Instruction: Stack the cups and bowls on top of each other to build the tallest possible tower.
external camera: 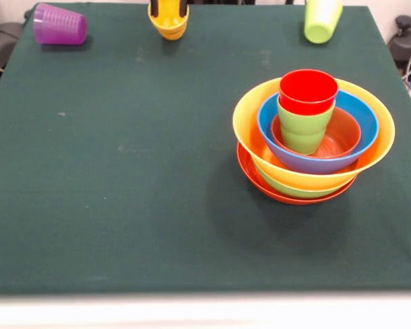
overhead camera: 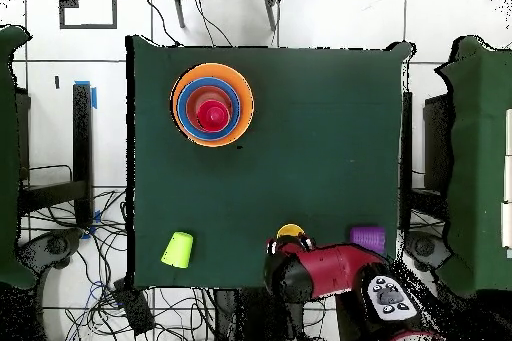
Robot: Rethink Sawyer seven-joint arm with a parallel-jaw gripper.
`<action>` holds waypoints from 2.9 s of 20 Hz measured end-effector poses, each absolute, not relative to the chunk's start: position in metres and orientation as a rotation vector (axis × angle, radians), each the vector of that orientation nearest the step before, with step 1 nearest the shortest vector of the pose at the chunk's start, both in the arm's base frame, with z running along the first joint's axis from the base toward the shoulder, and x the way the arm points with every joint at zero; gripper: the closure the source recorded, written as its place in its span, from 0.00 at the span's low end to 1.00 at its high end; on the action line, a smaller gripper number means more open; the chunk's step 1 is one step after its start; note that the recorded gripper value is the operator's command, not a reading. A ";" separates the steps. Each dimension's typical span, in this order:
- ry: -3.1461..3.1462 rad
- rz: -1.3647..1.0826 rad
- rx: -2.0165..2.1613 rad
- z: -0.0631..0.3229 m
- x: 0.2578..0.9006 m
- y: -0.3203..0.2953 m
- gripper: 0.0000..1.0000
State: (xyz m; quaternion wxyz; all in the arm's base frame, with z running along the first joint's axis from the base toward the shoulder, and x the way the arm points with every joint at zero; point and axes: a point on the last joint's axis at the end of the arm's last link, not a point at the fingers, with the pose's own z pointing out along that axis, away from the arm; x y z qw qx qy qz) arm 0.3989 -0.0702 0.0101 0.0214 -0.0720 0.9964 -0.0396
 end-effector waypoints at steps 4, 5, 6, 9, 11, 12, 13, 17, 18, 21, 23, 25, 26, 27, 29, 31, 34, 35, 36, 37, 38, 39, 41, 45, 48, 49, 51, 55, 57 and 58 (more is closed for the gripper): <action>3.067 -0.128 -0.220 0.016 0.406 -0.071 0.00; 3.062 -0.130 -0.220 0.017 0.408 -0.071 0.00; 3.057 -0.131 -0.220 0.019 0.410 -0.071 0.00; 3.035 -0.137 -0.215 0.026 0.419 -0.071 0.00; 3.024 -0.139 -0.201 0.031 0.425 -0.071 0.00; 3.021 -0.139 -0.189 0.034 0.429 -0.072 0.00; 3.017 -0.139 -0.162 0.040 0.435 -0.073 0.00; 3.022 -0.129 -0.023 0.068 0.461 -0.078 0.00; 3.025 -0.127 -0.003 0.073 0.465 -0.079 0.00; 3.042 -0.122 0.063 0.091 0.478 -0.081 0.00; 3.055 -0.120 0.086 0.102 0.483 -0.080 0.00; 3.064 -0.121 0.086 0.108 0.487 -0.078 0.00; 3.066 -0.122 0.081 0.109 0.487 -0.077 0.00; 3.066 -0.122 0.070 0.110 0.488 -0.074 0.00; 3.065 -0.122 0.061 0.110 0.489 -0.071 0.00; 3.063 -0.123 0.035 0.111 0.492 -0.064 0.00; 3.051 -0.130 -0.028 0.111 0.500 -0.045 0.00; 3.049 -0.132 -0.041 0.110 0.503 -0.041 0.00; 3.043 -0.135 -0.064 0.109 0.507 -0.034 0.00; 3.036 -0.139 -0.083 0.109 0.514 -0.027 0.00; 3.029 -0.143 -0.102 0.108 0.520 -0.020 0.00; 3.022 -0.146 -0.120 0.108 0.526 -0.013 0.00; 3.015 -0.160 -0.137 0.107 0.547 0.000 0.00; 3.015 -0.174 -0.123 0.107 0.572 0.010 0.00; 3.021 -0.195 -0.088 0.108 0.600 0.014 0.00; 3.024 -0.201 -0.081 0.108 0.605 0.014 0.00; 3.045 -0.245 -0.050 0.110 0.621 0.010 0.00; 3.091 -0.350 -0.010 0.116 0.630 -0.004 0.00; 3.116 -0.413 0.018 0.121 0.633 -0.014 0.00; 3.129 -0.448 0.035 0.124 0.633 -0.021 0.00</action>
